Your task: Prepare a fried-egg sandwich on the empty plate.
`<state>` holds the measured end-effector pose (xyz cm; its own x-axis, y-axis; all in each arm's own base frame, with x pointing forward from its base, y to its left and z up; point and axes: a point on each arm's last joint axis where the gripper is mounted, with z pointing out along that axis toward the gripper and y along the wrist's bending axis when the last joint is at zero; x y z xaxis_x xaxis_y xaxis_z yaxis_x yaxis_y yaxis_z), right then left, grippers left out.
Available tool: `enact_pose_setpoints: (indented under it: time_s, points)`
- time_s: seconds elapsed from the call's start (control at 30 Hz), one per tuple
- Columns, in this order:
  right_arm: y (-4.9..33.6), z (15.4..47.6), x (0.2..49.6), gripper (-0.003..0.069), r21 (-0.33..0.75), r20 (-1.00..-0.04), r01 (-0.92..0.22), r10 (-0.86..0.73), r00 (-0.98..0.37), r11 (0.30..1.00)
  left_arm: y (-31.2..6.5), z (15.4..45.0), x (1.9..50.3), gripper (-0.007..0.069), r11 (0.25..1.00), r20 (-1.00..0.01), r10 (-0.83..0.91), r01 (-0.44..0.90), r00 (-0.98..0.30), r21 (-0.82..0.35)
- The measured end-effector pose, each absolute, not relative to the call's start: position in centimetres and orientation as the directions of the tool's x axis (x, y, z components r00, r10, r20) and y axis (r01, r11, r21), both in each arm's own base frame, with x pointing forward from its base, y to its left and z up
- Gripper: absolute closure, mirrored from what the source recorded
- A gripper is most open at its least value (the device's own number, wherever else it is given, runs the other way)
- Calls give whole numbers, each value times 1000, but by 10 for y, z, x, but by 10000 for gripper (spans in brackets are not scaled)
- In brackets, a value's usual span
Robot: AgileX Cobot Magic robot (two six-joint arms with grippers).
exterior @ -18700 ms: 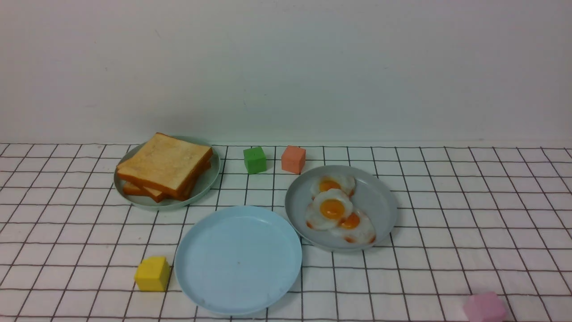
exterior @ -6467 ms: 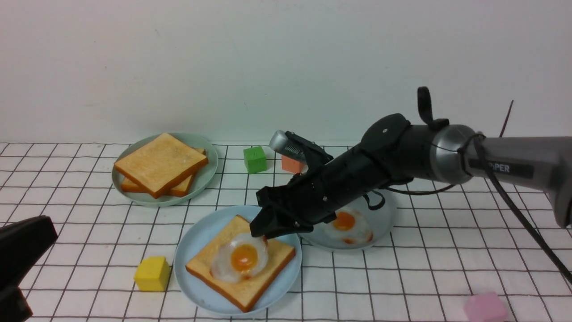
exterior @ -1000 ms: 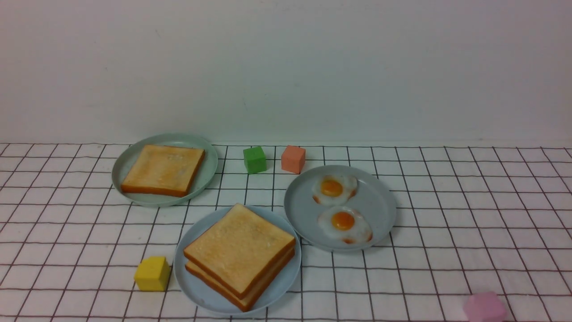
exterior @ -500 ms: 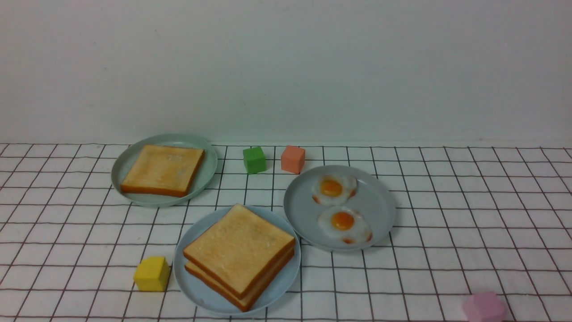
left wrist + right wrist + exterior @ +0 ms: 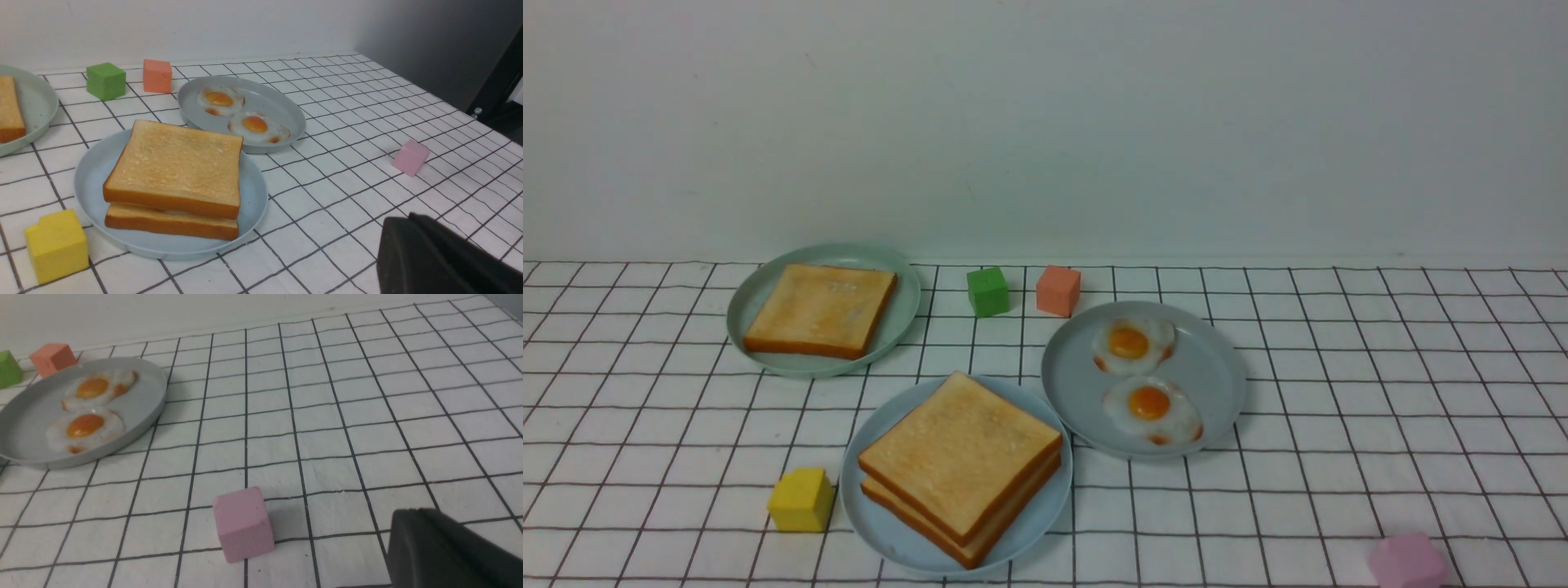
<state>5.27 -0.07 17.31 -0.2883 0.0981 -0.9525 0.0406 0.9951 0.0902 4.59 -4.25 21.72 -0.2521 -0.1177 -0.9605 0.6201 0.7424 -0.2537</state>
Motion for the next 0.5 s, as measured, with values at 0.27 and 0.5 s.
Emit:
enact_pose_setpoints:
  time_s: [0.27, 0.5]
  points:
    - [0, 173, 52, 671, 26, -955, 15, 30, -297, 1000, -42, 217, 46, 628, 742, -960, -117, 620, -253, -254]
    - [0, 173, 52, 671, 19, -954, 12, 22, -299, 1000, -42, 217, 46, 622, 742, -960, -117, 620, -253, -254]
